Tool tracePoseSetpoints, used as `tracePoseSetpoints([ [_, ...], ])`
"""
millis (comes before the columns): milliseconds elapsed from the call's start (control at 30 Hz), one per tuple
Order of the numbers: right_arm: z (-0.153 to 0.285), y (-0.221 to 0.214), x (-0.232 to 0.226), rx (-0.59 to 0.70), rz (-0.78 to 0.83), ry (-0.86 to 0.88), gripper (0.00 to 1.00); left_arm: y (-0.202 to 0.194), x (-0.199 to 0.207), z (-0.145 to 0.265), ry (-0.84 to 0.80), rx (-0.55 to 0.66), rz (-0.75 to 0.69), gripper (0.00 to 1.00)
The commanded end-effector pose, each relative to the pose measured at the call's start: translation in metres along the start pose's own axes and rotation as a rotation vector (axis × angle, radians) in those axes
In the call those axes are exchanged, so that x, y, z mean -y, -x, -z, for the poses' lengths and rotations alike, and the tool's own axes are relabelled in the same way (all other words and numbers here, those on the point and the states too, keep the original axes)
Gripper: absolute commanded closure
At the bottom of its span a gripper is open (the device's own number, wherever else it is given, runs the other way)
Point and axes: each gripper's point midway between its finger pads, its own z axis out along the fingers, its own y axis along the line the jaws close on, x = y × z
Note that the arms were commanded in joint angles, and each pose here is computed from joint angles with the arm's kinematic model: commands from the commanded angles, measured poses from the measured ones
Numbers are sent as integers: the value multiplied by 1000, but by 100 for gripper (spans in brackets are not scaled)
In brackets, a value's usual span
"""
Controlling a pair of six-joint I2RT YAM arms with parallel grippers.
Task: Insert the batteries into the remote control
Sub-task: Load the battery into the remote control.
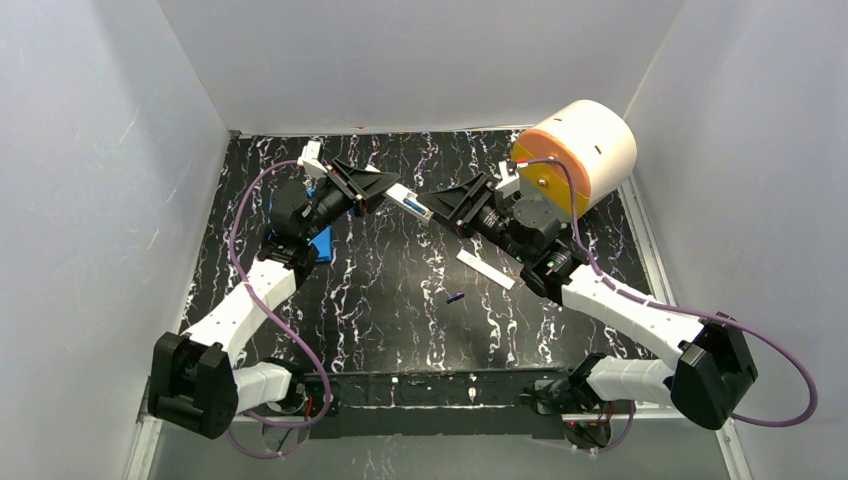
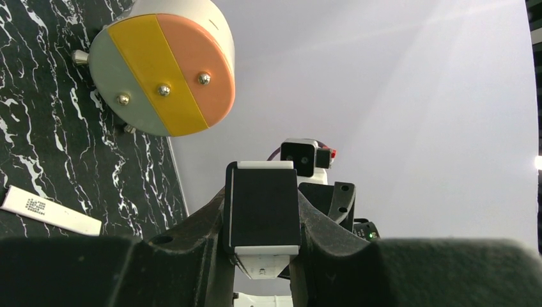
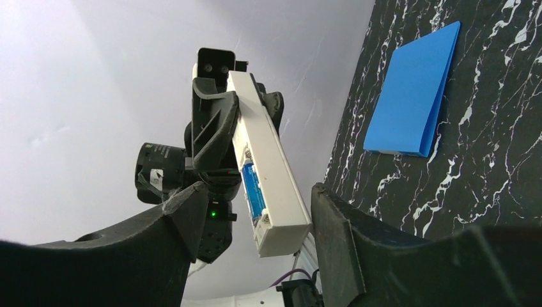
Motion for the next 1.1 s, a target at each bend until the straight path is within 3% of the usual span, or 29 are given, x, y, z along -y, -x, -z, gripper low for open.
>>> tracePoseSetpoints([
  [0,0,-2,-10,-18,24,48,34,3,25,1,-70,-4,-40,99],
  [467,-4,-11,-10,-68,61,68,50,3,25,1,-71,-5,-37,99],
  [667,-5,-15,-4,-86,52,53,65,2,27,2,-76,-5,-38,99],
  [767,-5,-15,-3,-83,40,53,67,1,28,3,-79,-7,-41,99],
  [833,-5,-15,-4,-81,34,54,61,1,27,4,-78,-5,-44,99],
  [933,-2,-11,-6,-65,21,44,24,2,25,5,-74,-2,-56,99],
  [967,1,-8,-7,-54,30,36,15,2,24,5,-73,-1,-62,99],
  [1067,9,2,0,-20,100,-44,12,4,20,7,-69,-3,-109,99],
])
